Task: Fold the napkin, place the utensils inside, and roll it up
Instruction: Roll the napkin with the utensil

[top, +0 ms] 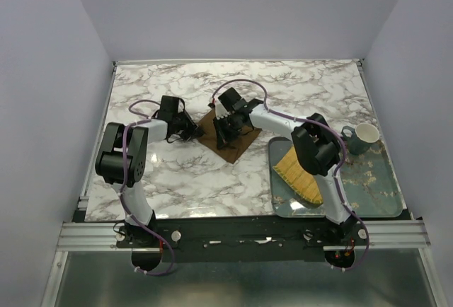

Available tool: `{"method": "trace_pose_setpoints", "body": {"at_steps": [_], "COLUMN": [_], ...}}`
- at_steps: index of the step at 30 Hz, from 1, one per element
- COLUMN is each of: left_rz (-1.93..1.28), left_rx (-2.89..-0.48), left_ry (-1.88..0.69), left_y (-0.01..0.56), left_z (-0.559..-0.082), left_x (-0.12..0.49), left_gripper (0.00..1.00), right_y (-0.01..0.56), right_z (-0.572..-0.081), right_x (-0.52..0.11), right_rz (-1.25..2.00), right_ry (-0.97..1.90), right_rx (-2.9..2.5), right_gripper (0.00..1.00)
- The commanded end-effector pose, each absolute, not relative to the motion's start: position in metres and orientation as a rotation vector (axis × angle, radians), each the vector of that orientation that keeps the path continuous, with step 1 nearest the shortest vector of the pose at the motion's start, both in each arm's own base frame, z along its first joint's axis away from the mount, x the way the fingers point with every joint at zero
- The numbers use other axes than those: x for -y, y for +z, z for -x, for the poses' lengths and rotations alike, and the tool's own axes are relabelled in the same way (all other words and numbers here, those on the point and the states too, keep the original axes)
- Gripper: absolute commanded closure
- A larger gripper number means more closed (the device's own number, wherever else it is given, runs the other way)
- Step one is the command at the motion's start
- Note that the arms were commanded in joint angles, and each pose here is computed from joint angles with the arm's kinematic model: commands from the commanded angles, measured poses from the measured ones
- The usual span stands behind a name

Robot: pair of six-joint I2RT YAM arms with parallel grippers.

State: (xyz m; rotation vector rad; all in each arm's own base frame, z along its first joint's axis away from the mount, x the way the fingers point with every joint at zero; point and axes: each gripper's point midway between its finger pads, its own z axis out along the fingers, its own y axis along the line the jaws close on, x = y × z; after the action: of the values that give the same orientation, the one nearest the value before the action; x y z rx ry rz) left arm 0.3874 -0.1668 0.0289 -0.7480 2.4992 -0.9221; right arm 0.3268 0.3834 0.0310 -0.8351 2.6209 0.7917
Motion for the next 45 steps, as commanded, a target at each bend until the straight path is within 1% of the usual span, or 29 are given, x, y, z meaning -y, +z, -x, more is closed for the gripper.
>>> {"method": "trace_pose_setpoints", "body": {"at_steps": [1, 5, 6, 8, 9, 11, 12, 14, 15, 18, 21, 23, 25, 26, 27, 30, 36, 41, 43, 45], "left_rz": [0.905, 0.927, 0.932, 0.935, 0.937, 0.942, 0.943, 0.941, 0.941, 0.937, 0.935, 0.934, 0.933, 0.935, 0.936, 0.94, 0.948, 0.965, 0.966, 0.965], "left_rx": [-2.685, -2.698, -2.698, -2.702, -2.706, -2.707, -2.71, -2.709, -2.709, -2.703, -2.701, -2.705, -2.707, -2.708, -2.709, -2.709, -2.72, -2.727, -2.73, -2.732], "left_ry": [-0.592, -0.556, -0.546, -0.53, -0.526, -0.53, -0.528, -0.534, -0.534, -0.535, -0.539, -0.541, -0.538, -0.537, -0.538, -0.54, -0.543, -0.543, -0.545, -0.544], "left_y": [-0.031, -0.037, -0.038, -0.04, -0.042, -0.043, -0.044, -0.043, -0.043, -0.041, -0.041, -0.041, -0.042, -0.043, -0.043, -0.043, -0.045, -0.047, -0.048, -0.049], "left_z": [-0.35, -0.344, -0.344, -0.341, -0.339, -0.339, -0.338, -0.339, -0.339, -0.34, -0.341, -0.341, -0.341, -0.34, -0.34, -0.34, -0.337, -0.334, -0.332, -0.332], "left_x": [0.138, 0.136, 0.135, 0.133, 0.133, 0.134, 0.133, 0.134, 0.134, 0.134, 0.134, 0.135, 0.135, 0.135, 0.135, 0.135, 0.136, 0.135, 0.135, 0.135], "left_gripper": [1.0, 1.0, 1.0, 1.0, 1.0, 1.0, 1.0, 1.0, 1.0, 1.0, 1.0, 1.0, 1.0, 1.0, 1.0, 1.0, 1.0, 1.0, 1.0, 1.0], "right_y": [0.026, 0.048, 0.053, 0.061, 0.068, 0.074, 0.076, 0.076, 0.079, 0.072, 0.068, 0.067, 0.067, 0.063, 0.063, 0.059, 0.056, 0.045, 0.045, 0.051], "right_z": [-0.329, -0.336, -0.338, -0.336, -0.336, -0.333, -0.334, -0.332, -0.336, -0.34, -0.344, -0.342, -0.341, -0.336, -0.335, -0.33, -0.321, -0.317, -0.32, -0.328], "right_x": [-0.359, -0.362, -0.361, -0.366, -0.367, -0.373, -0.375, -0.382, -0.384, -0.387, -0.39, -0.393, -0.396, -0.396, -0.396, -0.391, -0.389, -0.387, -0.384, -0.382], "right_rz": [0.905, 0.92, 0.919, 0.946, 0.95, 0.982, 0.991, 1.022, 1.026, 1.038, 1.045, 1.059, 1.055, 1.064, 1.064, 1.078, 1.15, 1.203, 1.193, 1.169], "right_ry": [0.575, 0.558, 0.543, 0.533, 0.525, 0.521, 0.516, 0.519, 0.507, 0.496, 0.452, 0.426, 0.427, 0.43, 0.425, 0.381, 0.298, 0.198, 0.14, 0.082], "right_rx": [-2.679, -2.636, -2.625, -2.597, -2.576, -2.548, -2.535, -2.52, -2.504, -2.501, -2.495, -2.48, -2.468, -2.474, -2.472, -2.46, -2.371, -2.33, -2.321, -2.306], "right_gripper": [0.86, 0.8, 0.75, 0.7, 0.63, 0.55, 0.46, 0.39, 0.32, 0.22, 0.21, 0.23, 0.28, 0.32, 0.44, 0.51, 0.52, 0.48, 0.47, 0.44]}}
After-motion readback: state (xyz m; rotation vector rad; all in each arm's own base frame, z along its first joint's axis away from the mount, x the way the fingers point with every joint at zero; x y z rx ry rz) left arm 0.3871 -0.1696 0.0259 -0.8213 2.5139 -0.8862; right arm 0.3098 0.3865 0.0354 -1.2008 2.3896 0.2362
